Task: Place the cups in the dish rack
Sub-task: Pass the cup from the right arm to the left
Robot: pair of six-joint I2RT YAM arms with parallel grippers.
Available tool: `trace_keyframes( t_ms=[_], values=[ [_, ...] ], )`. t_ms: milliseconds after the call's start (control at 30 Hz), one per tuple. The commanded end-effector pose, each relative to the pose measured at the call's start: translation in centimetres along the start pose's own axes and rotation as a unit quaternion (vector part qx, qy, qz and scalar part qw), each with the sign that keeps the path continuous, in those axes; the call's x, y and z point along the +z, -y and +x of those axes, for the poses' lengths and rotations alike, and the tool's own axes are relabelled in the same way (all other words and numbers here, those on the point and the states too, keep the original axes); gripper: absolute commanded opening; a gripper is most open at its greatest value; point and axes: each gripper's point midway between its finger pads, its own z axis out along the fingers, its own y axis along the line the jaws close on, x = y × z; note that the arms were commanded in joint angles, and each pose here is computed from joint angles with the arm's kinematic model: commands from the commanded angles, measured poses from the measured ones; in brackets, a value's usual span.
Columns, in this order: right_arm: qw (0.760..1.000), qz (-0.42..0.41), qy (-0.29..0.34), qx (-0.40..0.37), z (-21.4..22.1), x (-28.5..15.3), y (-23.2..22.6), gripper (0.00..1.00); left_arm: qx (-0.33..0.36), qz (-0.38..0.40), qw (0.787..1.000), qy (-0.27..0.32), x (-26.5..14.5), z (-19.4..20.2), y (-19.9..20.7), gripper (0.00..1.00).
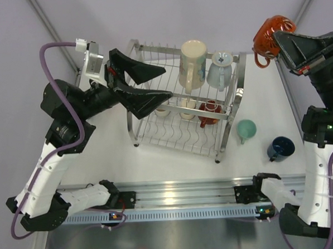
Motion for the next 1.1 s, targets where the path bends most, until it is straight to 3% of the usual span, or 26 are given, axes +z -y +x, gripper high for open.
trace_keyframes(
  t_ms=[0,400,567,967,1067],
  values=[
    [0.995,-0.102,-0.010,0.004,0.6,-0.4,-6.7,0.00,0.005,0.051,0.998,0.029,1.2,-1.5,1.2,0.86],
    [0.975,-0.186,-0.095,0.073,4.7,3.7,-8.0,0.00,-0.030,0.055,0.997,0.044,3.1,-1.4,0.0,0.83],
    [0.970,-0.200,-0.109,0.090,7.5,5.1,-7.7,0.00,-0.033,0.091,0.994,0.052,2.9,-1.3,1.0,0.81],
    [0.948,-0.243,-0.141,0.148,12.2,7.2,-9.5,0.00,-0.035,0.090,0.994,0.047,2.8,-0.2,0.6,0.78],
    [0.946,-0.249,-0.143,0.154,12.8,7.2,-9.8,0.00,-0.032,0.094,0.994,0.049,2.7,-0.5,1.0,0.65]
  ],
)
